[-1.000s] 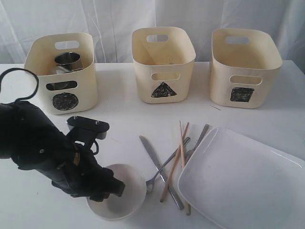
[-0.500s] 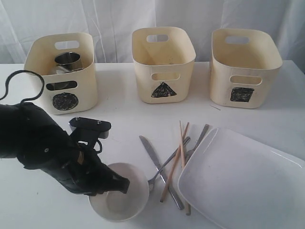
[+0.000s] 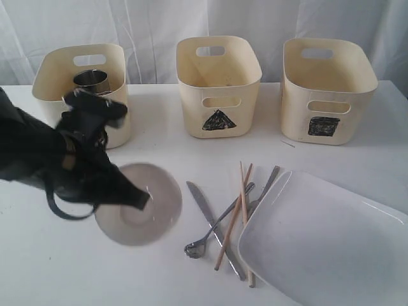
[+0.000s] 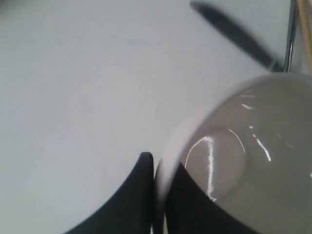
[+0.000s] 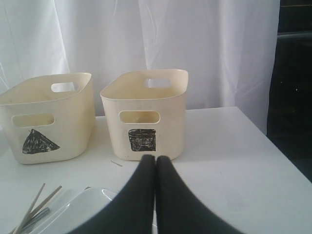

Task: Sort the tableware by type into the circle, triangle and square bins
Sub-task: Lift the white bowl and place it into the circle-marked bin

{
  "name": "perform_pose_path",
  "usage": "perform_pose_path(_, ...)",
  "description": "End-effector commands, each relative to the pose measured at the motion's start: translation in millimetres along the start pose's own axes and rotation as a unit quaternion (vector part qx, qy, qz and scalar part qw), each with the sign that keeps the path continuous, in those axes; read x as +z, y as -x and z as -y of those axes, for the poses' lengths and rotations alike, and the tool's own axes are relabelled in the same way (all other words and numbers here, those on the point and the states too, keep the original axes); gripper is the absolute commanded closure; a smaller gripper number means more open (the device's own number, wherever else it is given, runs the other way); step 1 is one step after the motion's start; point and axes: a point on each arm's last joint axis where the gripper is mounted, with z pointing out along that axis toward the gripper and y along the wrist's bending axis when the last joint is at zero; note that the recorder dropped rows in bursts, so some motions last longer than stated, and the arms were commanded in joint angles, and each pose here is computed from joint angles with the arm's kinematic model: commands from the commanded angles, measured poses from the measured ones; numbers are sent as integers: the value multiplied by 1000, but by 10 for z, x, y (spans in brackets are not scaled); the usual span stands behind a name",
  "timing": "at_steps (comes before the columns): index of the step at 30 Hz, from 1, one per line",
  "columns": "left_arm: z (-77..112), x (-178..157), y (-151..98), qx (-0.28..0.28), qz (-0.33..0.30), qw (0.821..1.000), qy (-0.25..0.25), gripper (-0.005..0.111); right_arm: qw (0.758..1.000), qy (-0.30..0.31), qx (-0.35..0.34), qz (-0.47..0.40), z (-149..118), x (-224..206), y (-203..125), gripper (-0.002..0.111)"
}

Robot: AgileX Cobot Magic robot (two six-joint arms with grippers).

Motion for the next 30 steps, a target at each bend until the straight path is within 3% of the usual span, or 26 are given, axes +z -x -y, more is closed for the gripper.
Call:
perform_pose_path(1,-251,-327,238,-11,58,997,40,107,1000,2,-1,6,-1,-1,-3,108)
perform_pose_path(7,-645,-478,475,-44,108,989,95,107,1000,2,-1,6,-1,-1,-3,108)
perform_pose_path(14,-1089,-499,820,-91,205,968,115,107,1000,2,-1,6,-1,-1,-3,108)
perform_pose_path(23,-1578,-29,1152,-118,215,959,144,107,1000,2,-1,7,-1,-1,-1,108)
perform_pose_path(30,-1800,362,1406,-116,233,955,144,107,1000,2,-1,6,-1,-1,-3,108)
